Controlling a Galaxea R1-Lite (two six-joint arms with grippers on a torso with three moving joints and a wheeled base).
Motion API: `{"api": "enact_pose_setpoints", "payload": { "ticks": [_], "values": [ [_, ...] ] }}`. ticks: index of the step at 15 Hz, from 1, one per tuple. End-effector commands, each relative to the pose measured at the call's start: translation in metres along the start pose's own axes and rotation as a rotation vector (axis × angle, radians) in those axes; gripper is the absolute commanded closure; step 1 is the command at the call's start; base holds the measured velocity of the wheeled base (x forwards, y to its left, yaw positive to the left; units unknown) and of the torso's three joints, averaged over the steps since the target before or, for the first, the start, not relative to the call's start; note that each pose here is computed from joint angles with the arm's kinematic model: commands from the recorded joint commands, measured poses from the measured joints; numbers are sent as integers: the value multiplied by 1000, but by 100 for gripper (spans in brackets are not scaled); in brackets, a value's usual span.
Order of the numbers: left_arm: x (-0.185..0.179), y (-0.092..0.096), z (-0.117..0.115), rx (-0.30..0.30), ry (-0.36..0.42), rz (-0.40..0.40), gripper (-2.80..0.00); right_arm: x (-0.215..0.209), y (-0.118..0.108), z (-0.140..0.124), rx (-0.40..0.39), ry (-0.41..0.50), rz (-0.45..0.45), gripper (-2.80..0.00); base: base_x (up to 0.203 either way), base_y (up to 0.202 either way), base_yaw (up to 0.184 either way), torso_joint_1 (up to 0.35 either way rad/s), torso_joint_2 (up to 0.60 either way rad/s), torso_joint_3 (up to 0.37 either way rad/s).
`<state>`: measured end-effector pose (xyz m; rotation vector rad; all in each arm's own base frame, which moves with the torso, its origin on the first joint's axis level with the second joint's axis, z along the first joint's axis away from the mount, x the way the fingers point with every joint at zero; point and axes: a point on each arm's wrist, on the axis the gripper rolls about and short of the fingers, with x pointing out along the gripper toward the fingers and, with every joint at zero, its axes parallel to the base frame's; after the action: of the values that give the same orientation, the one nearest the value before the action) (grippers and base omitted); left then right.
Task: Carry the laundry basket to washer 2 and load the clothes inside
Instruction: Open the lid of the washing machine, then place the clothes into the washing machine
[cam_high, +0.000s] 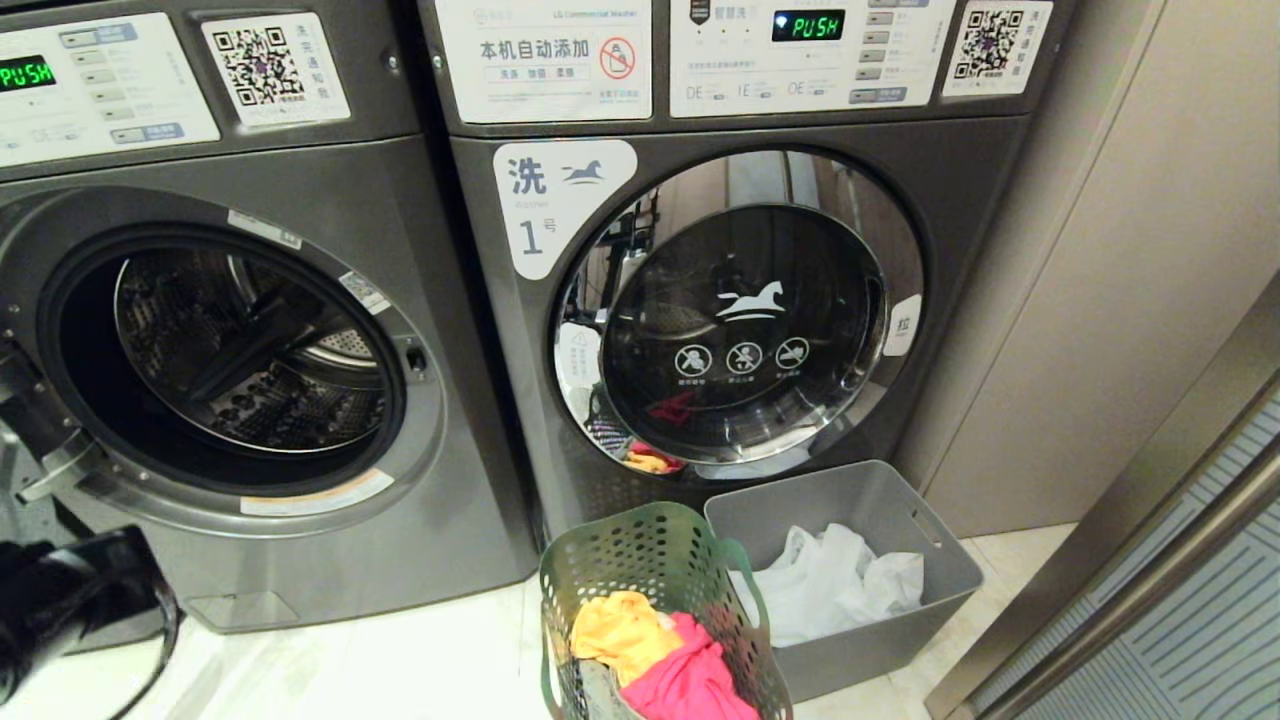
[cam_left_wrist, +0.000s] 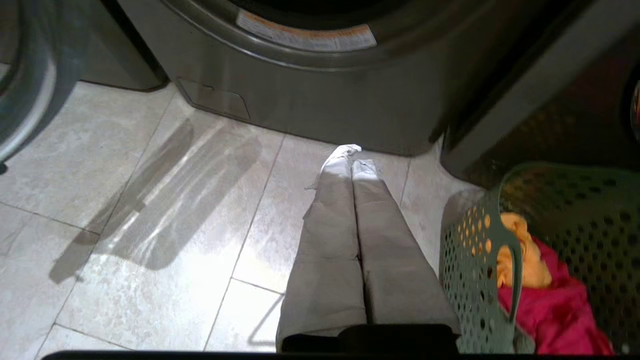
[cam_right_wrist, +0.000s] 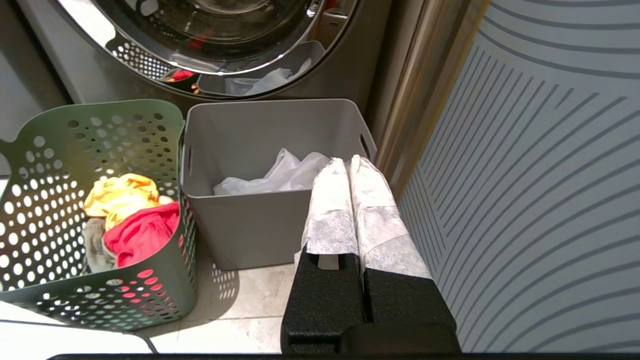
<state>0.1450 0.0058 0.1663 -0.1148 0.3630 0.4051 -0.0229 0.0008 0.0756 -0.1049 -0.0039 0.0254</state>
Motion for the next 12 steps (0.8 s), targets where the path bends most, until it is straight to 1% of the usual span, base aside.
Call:
{"api": "enact_pose_setpoints", "payload": {
  "ticks": [1, 4, 6, 8, 9, 11, 12],
  "values": [
    [-28, 14, -38, 21, -22, -69, 0, 0, 0, 0, -1, 1, 1, 0, 0, 0, 0, 0, 0, 0],
    [-59, 33, -70, 73, -110, -200, 0, 0, 0, 0, -1, 1, 1, 0, 0, 0, 0, 0, 0, 0],
    [-79, 45, -88, 106, -200, -256, 0, 0, 0, 0, -1, 1, 1, 0, 0, 0, 0, 0, 0, 0],
    [-97, 56, -106, 123, -305, -325, 0, 0, 0, 0, 7, 0, 1, 0, 0, 0, 0, 0, 0, 0],
    [-103, 60, -116, 129, -364, -354, 0, 0, 0, 0, 10, 1, 1, 0, 0, 0, 0, 0, 0, 0],
    [-111, 64, -130, 143, -451, -389, 0, 0, 0, 0, 13, -1, 0, 0, 0, 0, 0, 0, 0, 0],
    [-112, 65, -135, 146, -471, -397, 0, 0, 0, 0, 13, -1, 0, 0, 0, 0, 0, 0, 0, 0]
  ]
}}
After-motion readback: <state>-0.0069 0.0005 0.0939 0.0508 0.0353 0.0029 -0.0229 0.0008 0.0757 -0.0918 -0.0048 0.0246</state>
